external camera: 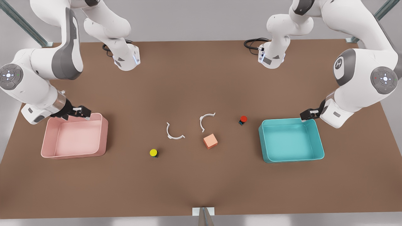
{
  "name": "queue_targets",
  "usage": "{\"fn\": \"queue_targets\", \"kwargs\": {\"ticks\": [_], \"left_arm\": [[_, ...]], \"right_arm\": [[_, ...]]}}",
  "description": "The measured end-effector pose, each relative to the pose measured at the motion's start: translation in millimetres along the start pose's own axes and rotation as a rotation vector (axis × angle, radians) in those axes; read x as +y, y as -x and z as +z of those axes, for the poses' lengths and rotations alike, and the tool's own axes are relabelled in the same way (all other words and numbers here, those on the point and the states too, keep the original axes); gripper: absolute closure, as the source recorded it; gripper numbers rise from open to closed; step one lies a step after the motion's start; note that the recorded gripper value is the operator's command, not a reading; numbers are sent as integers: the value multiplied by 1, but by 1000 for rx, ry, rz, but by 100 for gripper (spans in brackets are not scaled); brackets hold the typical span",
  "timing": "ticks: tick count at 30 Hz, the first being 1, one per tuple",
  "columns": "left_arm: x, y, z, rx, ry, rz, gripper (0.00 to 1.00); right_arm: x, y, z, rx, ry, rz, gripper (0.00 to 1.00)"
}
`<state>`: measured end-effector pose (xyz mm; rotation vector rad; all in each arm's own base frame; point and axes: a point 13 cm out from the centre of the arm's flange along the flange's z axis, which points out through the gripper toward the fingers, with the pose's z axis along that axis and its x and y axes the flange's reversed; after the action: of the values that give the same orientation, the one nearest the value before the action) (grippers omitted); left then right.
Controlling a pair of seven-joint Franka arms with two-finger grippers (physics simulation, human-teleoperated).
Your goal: Place the red button in the blue storage box with the left arm, and place the yellow button in the pink storage box with the right arm
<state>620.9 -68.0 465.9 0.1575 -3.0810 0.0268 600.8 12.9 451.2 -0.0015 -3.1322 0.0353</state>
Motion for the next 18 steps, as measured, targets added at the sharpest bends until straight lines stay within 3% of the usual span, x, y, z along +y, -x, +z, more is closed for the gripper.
{"fn": "queue_targets", "kwargs": {"ticks": [4, 7, 10, 15, 18], "left_arm": [[-48, -8, 18, 30, 7, 102, 0], [-141, -37, 93, 120, 36, 274, 0], [-168, -86, 172, 175, 56, 378, 0], [-177, -146, 273, 129, 50, 509, 0], [-181, -153, 312, 59, 30, 556, 0]], "right_arm": [[24, 41, 1, -15, 15, -47, 0], [161, 81, 37, -3, 48, -246, 0], [268, 98, 104, 14, 79, -384, 0], [268, 104, 158, 60, 90, -391, 0], [247, 72, 229, 189, 99, -389, 0]]}}
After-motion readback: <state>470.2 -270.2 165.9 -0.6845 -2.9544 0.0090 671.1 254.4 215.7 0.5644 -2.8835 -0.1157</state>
